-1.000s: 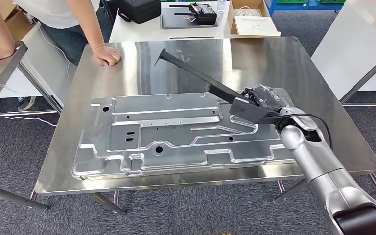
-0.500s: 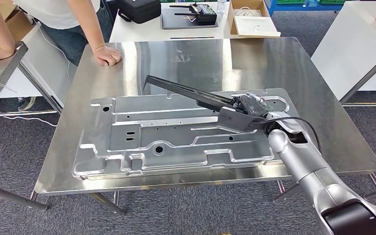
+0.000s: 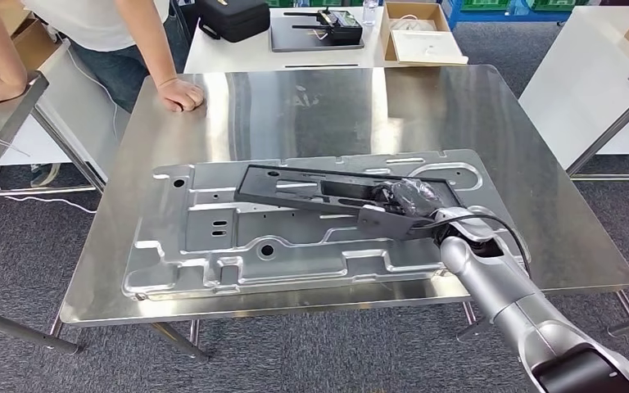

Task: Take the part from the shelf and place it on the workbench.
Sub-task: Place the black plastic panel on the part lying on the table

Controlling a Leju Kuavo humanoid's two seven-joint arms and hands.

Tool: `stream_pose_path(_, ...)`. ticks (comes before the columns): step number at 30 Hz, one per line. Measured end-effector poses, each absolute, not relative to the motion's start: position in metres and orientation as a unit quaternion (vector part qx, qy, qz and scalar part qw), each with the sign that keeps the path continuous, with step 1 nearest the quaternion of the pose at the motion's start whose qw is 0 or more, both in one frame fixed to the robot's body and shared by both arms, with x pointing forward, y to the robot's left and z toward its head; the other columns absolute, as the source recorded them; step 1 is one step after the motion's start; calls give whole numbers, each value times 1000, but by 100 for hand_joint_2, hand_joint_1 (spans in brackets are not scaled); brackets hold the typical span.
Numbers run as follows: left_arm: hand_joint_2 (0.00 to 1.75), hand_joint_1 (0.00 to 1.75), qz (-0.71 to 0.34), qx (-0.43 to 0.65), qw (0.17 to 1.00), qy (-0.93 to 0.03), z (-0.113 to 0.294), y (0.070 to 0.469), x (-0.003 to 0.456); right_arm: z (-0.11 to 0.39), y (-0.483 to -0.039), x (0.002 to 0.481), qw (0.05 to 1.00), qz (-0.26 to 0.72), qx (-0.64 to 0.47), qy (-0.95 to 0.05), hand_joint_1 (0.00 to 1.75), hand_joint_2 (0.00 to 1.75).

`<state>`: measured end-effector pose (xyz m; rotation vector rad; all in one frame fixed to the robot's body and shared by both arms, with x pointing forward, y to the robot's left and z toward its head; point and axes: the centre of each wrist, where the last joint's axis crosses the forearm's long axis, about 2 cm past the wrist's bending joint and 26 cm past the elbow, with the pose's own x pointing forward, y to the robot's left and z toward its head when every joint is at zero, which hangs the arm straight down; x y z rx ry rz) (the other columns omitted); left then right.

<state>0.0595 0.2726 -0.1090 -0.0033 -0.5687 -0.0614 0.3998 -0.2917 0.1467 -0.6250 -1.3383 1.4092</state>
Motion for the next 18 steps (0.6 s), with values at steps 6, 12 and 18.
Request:
stream_pose_path(6,44,0,-31,1,958,-284,-109,272,61,128,-291,388,535,595,-247,-546,0,0)
stream_pose_path(12,0,0,-34,5,958,-285,-109,273,62,118,-291,380,540,597,-241,-543,0,0)
stream_pose_path(18,0,0,-33,7,959,-282,-109,273,61,116,-296,375,561,561,-210,-572,0,0)
